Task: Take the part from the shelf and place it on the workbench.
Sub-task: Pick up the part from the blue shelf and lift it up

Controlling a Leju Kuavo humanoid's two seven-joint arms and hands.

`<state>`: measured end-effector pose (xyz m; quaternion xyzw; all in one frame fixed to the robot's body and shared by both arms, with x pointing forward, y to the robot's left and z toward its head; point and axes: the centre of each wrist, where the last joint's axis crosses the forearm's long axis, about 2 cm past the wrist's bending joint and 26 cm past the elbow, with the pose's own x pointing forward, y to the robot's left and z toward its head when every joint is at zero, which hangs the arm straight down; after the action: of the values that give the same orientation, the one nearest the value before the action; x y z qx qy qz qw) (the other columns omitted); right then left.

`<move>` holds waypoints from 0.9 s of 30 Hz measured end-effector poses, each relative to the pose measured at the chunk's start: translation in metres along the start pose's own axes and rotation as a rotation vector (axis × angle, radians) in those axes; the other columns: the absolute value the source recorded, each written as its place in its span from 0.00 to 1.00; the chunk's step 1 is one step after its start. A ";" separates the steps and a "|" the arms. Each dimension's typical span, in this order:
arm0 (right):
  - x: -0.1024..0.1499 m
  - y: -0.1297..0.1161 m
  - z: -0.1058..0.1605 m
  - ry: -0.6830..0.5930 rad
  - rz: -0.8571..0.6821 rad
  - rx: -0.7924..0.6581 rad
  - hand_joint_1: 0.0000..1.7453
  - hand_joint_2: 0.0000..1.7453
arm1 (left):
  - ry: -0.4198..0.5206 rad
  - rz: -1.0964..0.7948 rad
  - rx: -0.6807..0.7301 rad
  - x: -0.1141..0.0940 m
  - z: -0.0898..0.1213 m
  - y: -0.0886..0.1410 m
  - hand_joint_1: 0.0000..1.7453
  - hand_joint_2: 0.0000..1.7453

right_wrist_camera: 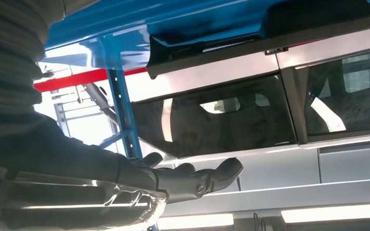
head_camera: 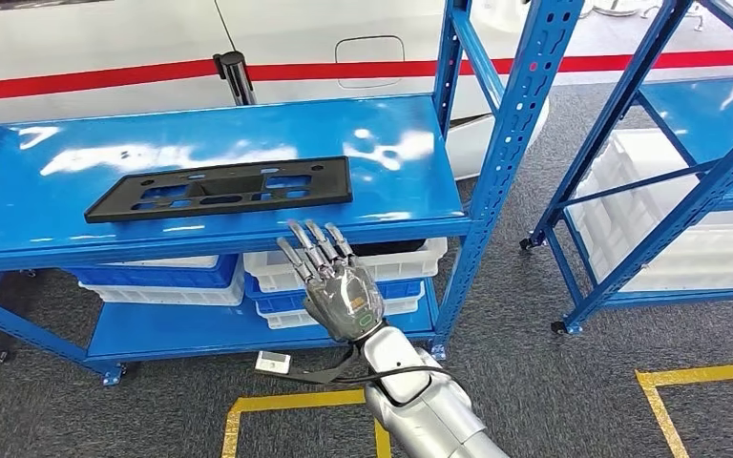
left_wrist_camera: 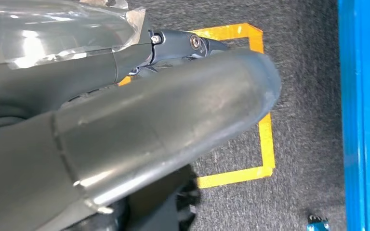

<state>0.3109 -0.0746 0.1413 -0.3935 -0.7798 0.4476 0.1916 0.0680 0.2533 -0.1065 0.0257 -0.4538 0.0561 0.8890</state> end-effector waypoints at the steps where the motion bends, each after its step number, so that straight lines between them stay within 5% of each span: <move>1: 0.000 0.000 0.000 0.001 0.000 0.000 0.00 1.00 | -0.001 -0.001 -0.001 0.000 0.000 0.000 0.00 0.00; 23: -0.009 -0.001 0.000 0.048 0.001 0.004 0.00 1.00 | -0.034 -0.050 -0.065 0.005 -0.005 -0.004 0.00 0.00; 27: -0.023 0.004 0.019 0.114 0.042 0.030 0.00 1.00 | -0.028 -0.108 -0.141 0.007 -0.007 -0.006 0.00 0.00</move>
<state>0.3142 -0.1017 0.1296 -0.4317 -0.7524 0.4400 0.2323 0.0784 0.2485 -0.1044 -0.0118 -0.4668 -0.0244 0.8839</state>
